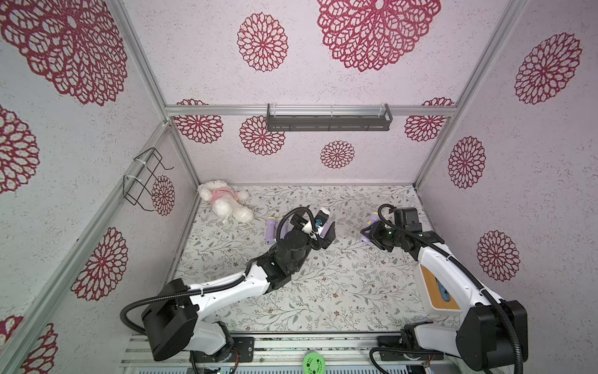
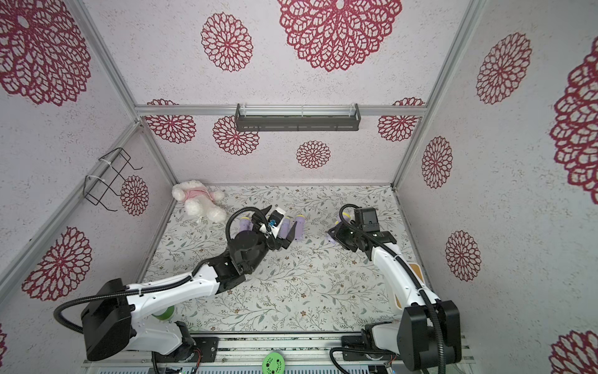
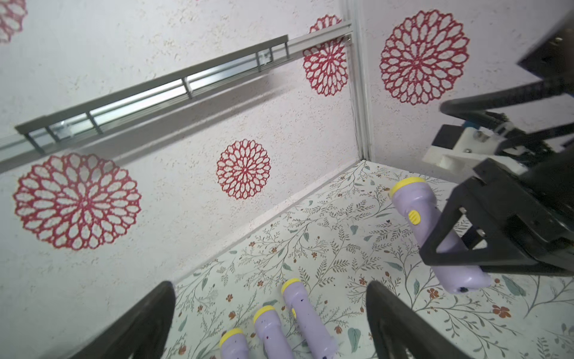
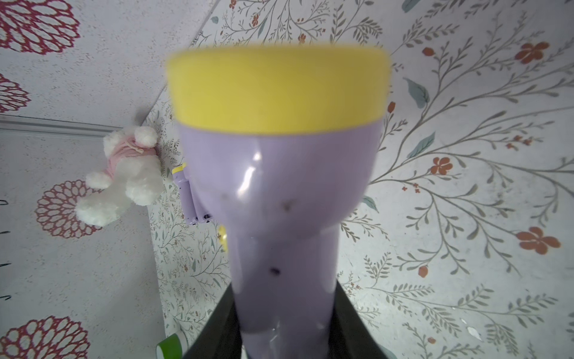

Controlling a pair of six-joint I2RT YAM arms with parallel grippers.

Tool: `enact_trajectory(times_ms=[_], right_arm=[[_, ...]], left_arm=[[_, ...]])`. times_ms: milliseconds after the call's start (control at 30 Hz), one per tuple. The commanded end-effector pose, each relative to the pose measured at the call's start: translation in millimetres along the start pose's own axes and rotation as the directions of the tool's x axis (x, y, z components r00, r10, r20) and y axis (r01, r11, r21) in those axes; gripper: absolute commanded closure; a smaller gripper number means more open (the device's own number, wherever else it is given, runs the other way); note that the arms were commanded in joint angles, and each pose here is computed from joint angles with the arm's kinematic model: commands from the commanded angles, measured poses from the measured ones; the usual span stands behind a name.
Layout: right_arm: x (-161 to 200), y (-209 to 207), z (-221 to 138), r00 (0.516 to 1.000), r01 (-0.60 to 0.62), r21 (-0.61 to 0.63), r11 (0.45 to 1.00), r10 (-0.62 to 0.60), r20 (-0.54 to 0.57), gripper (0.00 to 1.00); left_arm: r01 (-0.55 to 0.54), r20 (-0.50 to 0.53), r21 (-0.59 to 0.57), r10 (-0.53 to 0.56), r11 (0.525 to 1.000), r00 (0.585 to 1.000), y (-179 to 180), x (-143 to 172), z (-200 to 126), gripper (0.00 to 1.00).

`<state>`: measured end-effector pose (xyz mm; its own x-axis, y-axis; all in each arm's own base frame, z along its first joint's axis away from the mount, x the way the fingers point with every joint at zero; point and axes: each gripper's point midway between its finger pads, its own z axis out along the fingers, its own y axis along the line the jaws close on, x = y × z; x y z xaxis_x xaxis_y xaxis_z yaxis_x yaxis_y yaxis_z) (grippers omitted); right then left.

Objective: Close the plug at the bottom of the flashlight
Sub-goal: Place the flashlight at the center of the board.

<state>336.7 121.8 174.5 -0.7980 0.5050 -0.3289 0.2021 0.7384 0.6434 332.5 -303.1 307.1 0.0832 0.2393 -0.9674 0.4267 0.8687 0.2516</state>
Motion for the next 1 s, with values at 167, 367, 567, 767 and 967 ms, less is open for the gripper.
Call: enact_trajectory(times_ms=[167, 367, 567, 767, 967], right_arm=[[-29, 8, -12, 0.988, 0.118, 0.066, 0.991, -0.124, 0.090, 1.00], [-33, 6, 0, 0.974, 0.201, 0.180, 0.963, -0.216, 0.065, 1.00], [-34, 3, 25, 0.964, 0.256, 0.237, 0.937, -0.266, 0.013, 1.00], [-31, 7, 55, 0.953, 0.302, 0.237, 0.923, -0.300, -0.046, 1.00], [-27, 9, 91, 0.941, 0.337, 0.228, 0.914, -0.316, -0.124, 1.00]], left_arm=[[0.240, -0.211, -0.153, -0.269, 0.959, 0.940, 72, 42, -22, 0.03], [0.213, -0.218, -0.357, -0.303, 0.909, 0.928, 120, 49, -46, 0.03], [0.245, -0.179, -0.456, -0.358, 0.856, 0.917, 149, 48, -60, 0.03], [0.262, -0.174, -0.507, -0.395, 0.821, 0.902, 165, 53, -64, 0.03], [0.256, -0.178, -0.511, -0.392, 0.820, 0.902, 165, 52, -64, 0.03]])
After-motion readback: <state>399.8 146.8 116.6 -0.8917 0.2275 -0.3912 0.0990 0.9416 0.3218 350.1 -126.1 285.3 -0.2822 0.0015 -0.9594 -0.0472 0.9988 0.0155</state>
